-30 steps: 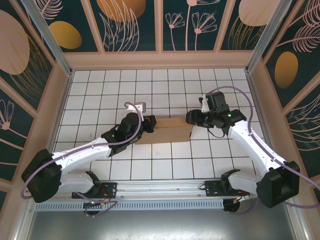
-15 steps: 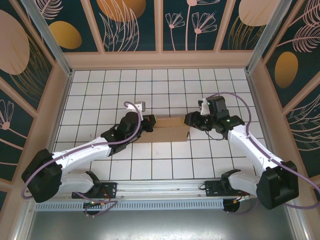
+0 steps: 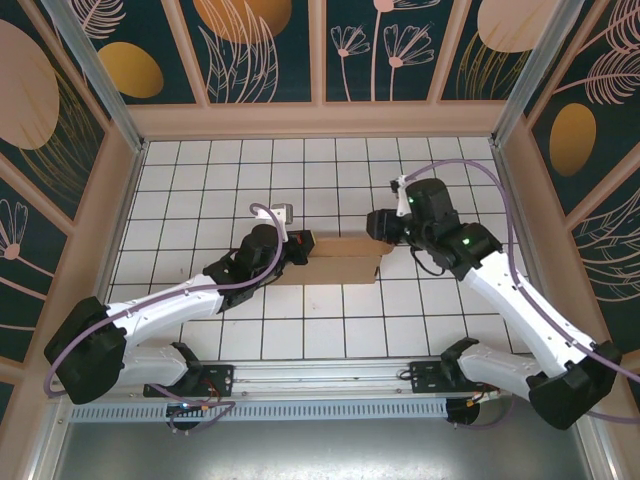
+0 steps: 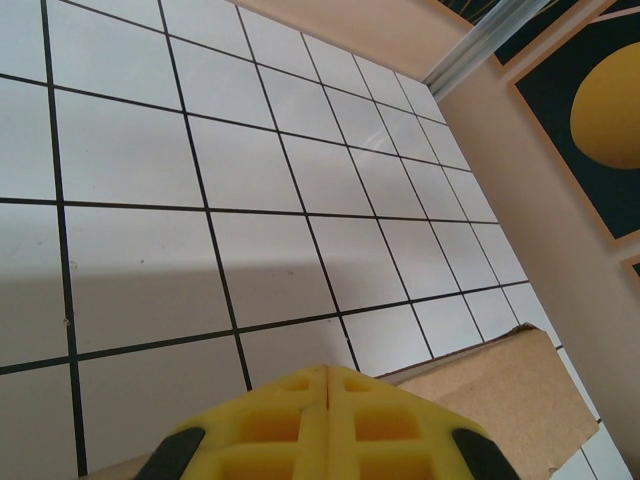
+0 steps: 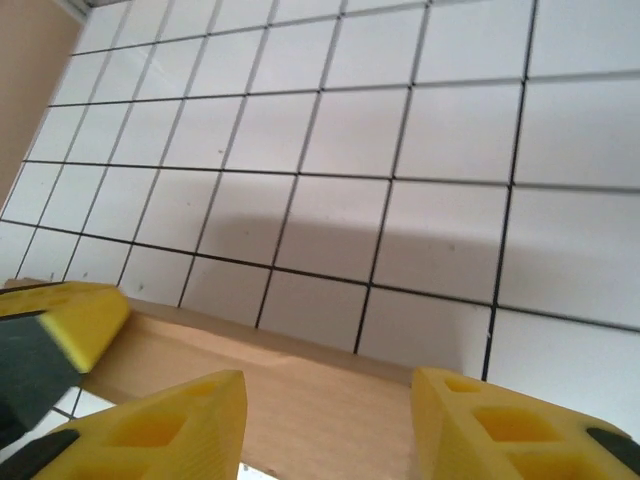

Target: Fold the paper box

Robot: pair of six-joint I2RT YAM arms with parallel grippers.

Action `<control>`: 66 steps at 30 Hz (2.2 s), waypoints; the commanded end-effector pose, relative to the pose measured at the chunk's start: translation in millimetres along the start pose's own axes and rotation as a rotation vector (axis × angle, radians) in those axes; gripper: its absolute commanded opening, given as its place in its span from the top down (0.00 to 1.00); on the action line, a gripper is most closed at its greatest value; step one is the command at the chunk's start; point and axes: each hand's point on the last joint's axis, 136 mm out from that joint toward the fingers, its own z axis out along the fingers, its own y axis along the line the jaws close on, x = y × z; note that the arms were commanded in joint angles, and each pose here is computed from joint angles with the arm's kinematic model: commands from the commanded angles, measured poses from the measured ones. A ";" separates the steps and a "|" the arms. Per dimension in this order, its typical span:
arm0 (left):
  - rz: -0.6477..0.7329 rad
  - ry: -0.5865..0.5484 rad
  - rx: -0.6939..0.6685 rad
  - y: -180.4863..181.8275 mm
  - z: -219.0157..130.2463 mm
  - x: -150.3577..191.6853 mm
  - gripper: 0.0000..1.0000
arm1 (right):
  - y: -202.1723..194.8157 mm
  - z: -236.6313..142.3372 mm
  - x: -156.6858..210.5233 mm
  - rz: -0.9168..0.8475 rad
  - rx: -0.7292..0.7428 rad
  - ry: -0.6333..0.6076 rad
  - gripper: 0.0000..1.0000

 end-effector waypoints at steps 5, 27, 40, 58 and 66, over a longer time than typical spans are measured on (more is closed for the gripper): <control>-0.005 0.167 -0.097 28.0 2.0 44.9 1.00 | 26.4 30.3 26.7 -0.206 0.079 0.047 0.59; -0.002 0.136 -0.060 1.0 -4.9 16.3 1.00 | 12.1 52.7 98.1 -0.323 0.268 0.111 0.60; -0.103 -0.131 -0.282 48.6 -89.8 -70.3 0.97 | 7.5 53.8 117.0 -0.269 0.241 0.149 0.61; -0.293 -0.087 -0.356 126.2 -81.7 -21.9 1.00 | 6.0 55.7 127.9 -0.245 0.229 0.173 0.62; -0.330 -0.056 -0.285 121.6 -69.1 -10.0 1.00 | 9.3 59.8 132.2 -0.250 0.217 0.188 0.62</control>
